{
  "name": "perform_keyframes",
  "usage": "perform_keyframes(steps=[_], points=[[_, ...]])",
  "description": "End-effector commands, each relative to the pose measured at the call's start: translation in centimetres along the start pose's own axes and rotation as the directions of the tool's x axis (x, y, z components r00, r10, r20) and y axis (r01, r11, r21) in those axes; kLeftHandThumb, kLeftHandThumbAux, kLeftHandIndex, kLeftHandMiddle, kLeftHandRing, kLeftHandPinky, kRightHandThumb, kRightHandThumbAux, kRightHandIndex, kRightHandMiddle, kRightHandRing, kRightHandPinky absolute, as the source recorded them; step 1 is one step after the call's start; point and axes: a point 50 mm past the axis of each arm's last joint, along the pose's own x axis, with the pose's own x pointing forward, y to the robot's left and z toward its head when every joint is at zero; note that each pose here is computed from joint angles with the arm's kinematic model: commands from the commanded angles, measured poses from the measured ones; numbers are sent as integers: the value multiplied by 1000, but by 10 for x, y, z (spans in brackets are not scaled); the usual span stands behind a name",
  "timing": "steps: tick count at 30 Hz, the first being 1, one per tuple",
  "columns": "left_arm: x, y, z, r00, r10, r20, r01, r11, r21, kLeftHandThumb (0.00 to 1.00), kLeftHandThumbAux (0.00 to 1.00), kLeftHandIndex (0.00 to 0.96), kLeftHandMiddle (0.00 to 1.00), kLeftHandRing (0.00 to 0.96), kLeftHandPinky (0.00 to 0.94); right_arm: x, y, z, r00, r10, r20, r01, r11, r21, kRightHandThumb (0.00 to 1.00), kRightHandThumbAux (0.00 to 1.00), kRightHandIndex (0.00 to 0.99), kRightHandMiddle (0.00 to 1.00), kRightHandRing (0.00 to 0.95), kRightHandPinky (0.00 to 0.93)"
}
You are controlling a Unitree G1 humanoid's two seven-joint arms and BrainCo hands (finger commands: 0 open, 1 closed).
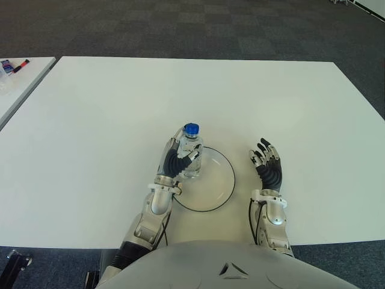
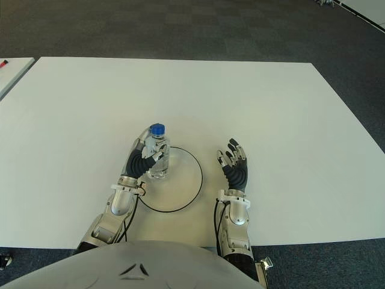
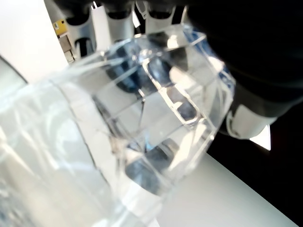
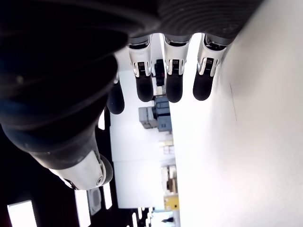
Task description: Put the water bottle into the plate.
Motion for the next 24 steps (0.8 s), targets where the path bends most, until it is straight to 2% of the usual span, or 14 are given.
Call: perform_keyframes(steps=[1,24], points=[[-4,-3,-3,1000,-15,-14,15,1000,11,1000,634,232,410,505,477,-9,4,-15,996,-10,-89,11,1000,7,530,781,201,141,125,167],[-5,-3,-5,1000,-6,-19,7,999,31,1000,633,242,413,507,477,-9,5,-15,996,-14,-88,16,1000,17,541,787,212,142,123,169]])
